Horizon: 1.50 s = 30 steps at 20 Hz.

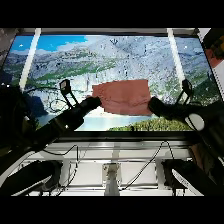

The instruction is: Fold the clothes and pants, and hang the long-sleeved shirts on hangers.

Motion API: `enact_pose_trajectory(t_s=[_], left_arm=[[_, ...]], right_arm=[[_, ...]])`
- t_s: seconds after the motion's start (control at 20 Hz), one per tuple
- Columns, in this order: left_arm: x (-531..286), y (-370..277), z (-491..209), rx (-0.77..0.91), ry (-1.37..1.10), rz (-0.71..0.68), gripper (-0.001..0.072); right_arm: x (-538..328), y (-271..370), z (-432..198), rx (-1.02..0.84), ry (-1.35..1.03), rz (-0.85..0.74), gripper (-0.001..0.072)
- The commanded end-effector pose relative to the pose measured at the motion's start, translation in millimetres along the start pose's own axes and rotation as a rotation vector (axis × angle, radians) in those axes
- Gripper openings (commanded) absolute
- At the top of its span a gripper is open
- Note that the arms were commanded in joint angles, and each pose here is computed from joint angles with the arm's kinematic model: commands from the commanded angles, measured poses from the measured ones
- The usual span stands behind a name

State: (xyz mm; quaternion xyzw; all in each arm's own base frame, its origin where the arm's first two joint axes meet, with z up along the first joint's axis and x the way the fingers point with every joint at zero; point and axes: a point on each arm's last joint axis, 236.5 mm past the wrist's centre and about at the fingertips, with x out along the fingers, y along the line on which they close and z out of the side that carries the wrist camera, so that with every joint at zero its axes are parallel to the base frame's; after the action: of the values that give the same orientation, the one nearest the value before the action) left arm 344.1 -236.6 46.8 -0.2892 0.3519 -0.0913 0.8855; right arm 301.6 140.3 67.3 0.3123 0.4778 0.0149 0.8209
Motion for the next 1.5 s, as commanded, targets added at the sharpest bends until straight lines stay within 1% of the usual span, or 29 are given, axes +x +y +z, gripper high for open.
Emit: enact_pose_trajectory(t_s=[0.0, 0.2, 0.35, 0.55, 0.85, 1.0, 1.05, 1.1, 1.15, 1.2, 1.25, 1.35, 1.45], left_arm=[[20, 7, 17, -0.055, -0.026, 0.0, 0.0012], [41, 20, 26, -0.084, -0.034, -0.005, 0.0012], [57, 30, 26, -0.157, -0.027, -0.008, 0.0012], [82, 29, 26, -0.16, -0.013, -0.001, 0.0012], [121, 10, 36, -0.159, -0.013, -0.022, 0.0012], [138, 17, 43, -0.173, -0.019, -0.003, 0.0015], [145, 22, 47, -0.205, -0.025, 0.007, 0.0029], [151, 28, 51, -0.236, -0.03, 0.017, 0.0126], [157, 35, 57, -0.269, -0.039, 0.028, 0.0336], [161, 40, 63, -0.28, -0.048, 0.035, 0.0599], [163, 45, 70, -0.288, -0.058, 0.041, 0.0695], [163, 49, 81, -0.301, -0.077, 0.03, 0.0695], [160, 38, 96, -0.31, -0.101, -0.043, 0.0693]], right_arm=[[30, 27, 38, -0.082, -0.034, -0.01, 0.0006], [58, 51, 76, -0.129, -0.046, -0.032, 0.0007], [72, 45, 106, -0.096, -0.067, -0.058, 0.0006], [89, 27, 132, -0.045, -0.087, -0.085, 0.0006], [125, 27, 148, -0.023, -0.135, -0.046, 0.0008], [151, 37, 177, 0.005, -0.247, 0.033, 0.001], [160, 38, 183, 0.01, -0.266, 0.046, 0.0011], [171, 34, 189, 0.03, -0.267, 0.041, 0.0044], [180, 31, 193, 0.033, -0.264, 0.033, 0.0249], [186, 28, 197, 0.042, -0.257, 0.023, 0.0426], [189, 28, 200, 0.042, -0.25, 0.016, 0.0473], [185, 30, 216, 0.037, -0.277, 0.022, 0.0478], [174, 22, 234, 0.056, -0.291, 0.006, 0.0484]])
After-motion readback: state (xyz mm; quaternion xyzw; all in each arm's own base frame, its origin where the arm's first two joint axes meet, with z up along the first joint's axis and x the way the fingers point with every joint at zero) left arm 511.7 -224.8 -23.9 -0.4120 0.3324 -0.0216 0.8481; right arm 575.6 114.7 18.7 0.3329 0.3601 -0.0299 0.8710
